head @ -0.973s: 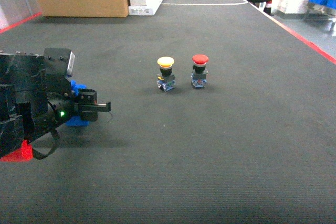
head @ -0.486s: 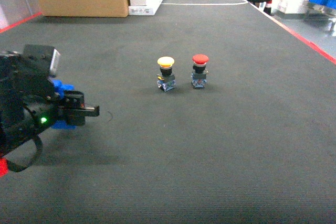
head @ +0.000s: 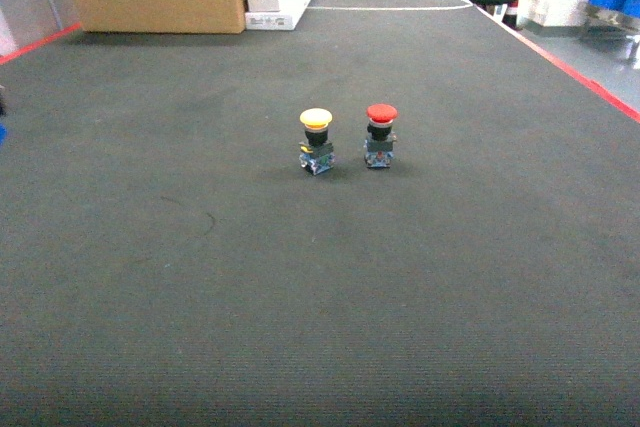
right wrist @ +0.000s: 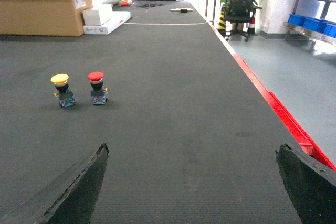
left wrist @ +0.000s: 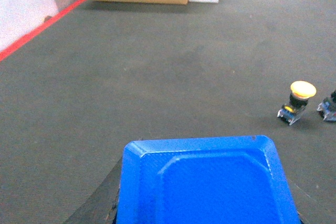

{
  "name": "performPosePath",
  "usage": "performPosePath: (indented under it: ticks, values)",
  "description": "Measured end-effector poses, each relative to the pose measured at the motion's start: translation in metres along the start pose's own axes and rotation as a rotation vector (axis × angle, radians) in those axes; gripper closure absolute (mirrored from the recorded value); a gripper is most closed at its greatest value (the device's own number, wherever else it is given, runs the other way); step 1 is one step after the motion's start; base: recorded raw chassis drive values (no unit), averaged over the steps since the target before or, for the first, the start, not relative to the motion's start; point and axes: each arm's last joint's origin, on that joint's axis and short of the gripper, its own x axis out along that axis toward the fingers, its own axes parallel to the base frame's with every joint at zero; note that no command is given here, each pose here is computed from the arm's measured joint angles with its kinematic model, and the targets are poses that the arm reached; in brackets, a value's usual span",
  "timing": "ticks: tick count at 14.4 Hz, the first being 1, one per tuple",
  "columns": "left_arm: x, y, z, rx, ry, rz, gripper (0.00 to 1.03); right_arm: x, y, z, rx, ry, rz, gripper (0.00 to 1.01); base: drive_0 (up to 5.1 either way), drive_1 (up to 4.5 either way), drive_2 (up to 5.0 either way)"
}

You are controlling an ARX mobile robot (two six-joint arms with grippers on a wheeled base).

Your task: Pick blue part to blue bin on bottom shelf

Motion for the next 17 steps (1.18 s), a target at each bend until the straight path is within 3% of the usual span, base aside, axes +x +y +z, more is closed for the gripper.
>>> performPosePath:
  ticks: [3,5,14,17]
  values:
    - [-0.027,0.003,0.02,-0.046,-0.113,0.005,0.59,0.0,0.0,0.0,0.0,0.0,0.0,0.03,0.0,0.0,0.0]
    - [-0.024,0.003,0.014,-0.03,-0.071,0.014,0.59,0.0,0.0,0.0,0.0,0.0,0.0,0.03,0.0,0.0,0.0]
    - [-0.024,0.003,0.015,-0.034,-0.08,0.014,0.59,0.0,0.0,0.0,0.0,0.0,0.0,0.03,0.0,0.0,0.0]
    - [-0.024,0.003,0.014,-0.032,-0.078,0.011,0.59,0.0,0.0,0.0,0.0,0.0,0.0,0.03,-1.7,-2.4,4.2]
